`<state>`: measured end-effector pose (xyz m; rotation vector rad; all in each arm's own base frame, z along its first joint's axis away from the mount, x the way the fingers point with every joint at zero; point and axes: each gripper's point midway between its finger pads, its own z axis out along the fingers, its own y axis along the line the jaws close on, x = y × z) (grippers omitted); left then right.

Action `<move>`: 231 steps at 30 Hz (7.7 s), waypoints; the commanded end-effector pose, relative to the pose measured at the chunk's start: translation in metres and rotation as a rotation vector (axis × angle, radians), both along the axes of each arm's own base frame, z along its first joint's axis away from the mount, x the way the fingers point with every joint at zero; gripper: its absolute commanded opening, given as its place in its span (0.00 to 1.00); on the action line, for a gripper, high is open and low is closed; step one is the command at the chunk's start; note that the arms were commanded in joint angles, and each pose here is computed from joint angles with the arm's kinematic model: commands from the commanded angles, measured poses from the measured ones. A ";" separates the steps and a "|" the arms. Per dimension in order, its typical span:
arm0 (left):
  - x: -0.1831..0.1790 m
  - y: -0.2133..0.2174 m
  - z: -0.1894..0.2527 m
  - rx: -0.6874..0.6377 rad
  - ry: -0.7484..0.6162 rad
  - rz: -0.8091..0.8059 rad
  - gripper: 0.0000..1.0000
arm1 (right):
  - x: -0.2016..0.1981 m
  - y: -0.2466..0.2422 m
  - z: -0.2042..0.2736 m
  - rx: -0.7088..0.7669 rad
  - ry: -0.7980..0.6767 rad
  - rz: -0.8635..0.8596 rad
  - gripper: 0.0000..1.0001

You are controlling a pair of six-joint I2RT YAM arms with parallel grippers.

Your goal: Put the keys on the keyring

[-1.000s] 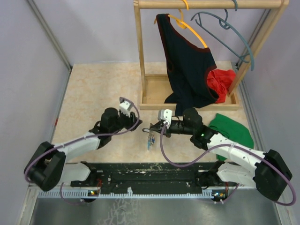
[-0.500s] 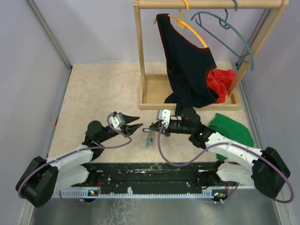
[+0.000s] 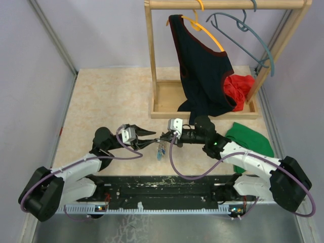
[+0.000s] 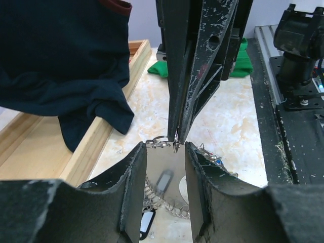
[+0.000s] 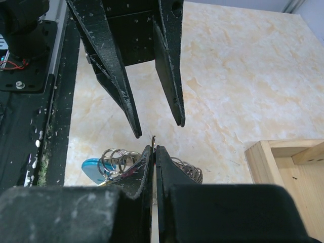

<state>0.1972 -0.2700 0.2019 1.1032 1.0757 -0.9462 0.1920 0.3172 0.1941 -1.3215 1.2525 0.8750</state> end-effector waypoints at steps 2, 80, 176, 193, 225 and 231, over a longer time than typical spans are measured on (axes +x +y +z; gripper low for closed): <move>-0.006 -0.004 0.008 0.004 -0.004 -0.068 0.41 | 0.005 0.007 0.031 0.062 -0.075 0.024 0.00; 0.025 0.020 -0.011 0.024 0.266 0.237 0.01 | 0.059 -0.020 0.030 0.088 0.045 -0.390 0.31; 0.024 0.043 0.003 -0.052 0.224 0.359 0.01 | 0.082 -0.035 -0.146 -0.687 0.483 -0.685 0.00; 0.025 0.047 0.005 -0.071 0.224 0.384 0.01 | 0.082 -0.020 -0.111 -0.535 0.449 -0.608 0.17; 0.024 0.045 0.003 -0.068 0.234 0.373 0.01 | 0.085 -0.028 -0.134 -0.401 0.413 -0.598 0.22; 0.024 0.045 0.003 -0.068 0.236 0.371 0.01 | 0.082 -0.030 -0.142 -0.431 0.436 -0.596 0.20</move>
